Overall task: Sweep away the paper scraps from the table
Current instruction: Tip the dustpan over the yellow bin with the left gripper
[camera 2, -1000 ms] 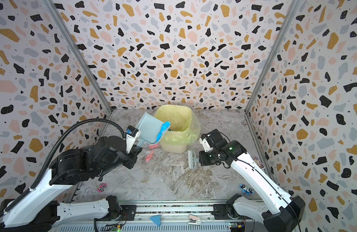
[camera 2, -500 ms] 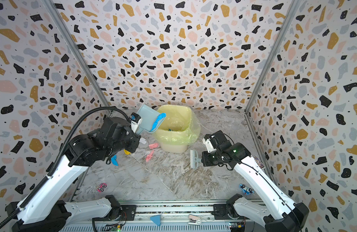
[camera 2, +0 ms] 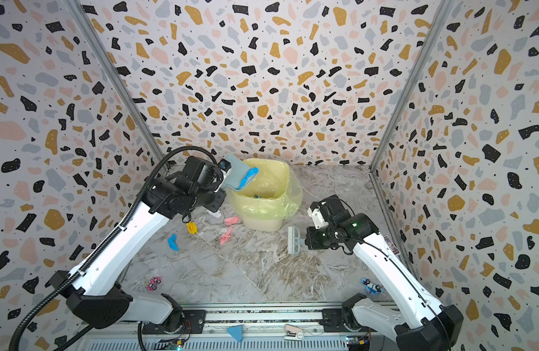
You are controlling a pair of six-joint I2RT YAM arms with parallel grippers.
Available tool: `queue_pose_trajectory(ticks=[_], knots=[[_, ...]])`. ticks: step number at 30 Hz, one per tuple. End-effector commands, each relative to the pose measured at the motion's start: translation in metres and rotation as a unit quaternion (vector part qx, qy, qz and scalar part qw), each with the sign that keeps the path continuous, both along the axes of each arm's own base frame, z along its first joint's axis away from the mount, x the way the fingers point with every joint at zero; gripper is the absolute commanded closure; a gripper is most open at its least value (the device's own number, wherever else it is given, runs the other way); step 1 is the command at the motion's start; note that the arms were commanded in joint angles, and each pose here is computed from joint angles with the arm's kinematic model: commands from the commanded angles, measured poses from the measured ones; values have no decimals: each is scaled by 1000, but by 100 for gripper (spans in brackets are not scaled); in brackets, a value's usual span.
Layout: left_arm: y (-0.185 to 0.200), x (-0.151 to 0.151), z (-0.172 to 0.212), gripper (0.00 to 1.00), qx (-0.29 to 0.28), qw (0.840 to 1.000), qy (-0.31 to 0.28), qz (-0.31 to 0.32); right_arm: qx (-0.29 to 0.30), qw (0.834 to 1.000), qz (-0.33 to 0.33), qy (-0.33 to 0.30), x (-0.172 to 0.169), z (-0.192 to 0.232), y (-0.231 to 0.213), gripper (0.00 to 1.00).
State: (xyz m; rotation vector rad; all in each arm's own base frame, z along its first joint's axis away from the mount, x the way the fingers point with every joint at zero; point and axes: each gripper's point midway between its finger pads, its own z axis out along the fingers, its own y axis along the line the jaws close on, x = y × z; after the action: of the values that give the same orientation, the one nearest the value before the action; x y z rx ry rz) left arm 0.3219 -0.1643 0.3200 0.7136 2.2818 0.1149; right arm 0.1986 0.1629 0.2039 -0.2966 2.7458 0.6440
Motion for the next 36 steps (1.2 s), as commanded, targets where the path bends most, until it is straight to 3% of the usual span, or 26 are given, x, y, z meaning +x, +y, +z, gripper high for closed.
queue_pose_trajectory(ticks=[1, 10, 21, 33, 36], knots=[[2, 6, 17, 86, 24, 999, -25, -8, 4, 1000, 11, -9, 5, 13, 0, 100], [-4, 22, 10, 86, 166, 985, -55, 2, 6, 1000, 17, -1, 18, 13, 0, 100], [-3, 32, 23, 87, 240, 967, -89, 11, 10, 1000, 19, 8, 18, 16, -1, 100], [-23, 25, 16, 90, 269, 958, -93, -30, 11, 1000, 23, 10, 18, 22, 0, 100], [-20, 22, 11, 92, 296, 950, -94, -36, 10, 1000, 22, 12, 16, 21, -1, 100]])
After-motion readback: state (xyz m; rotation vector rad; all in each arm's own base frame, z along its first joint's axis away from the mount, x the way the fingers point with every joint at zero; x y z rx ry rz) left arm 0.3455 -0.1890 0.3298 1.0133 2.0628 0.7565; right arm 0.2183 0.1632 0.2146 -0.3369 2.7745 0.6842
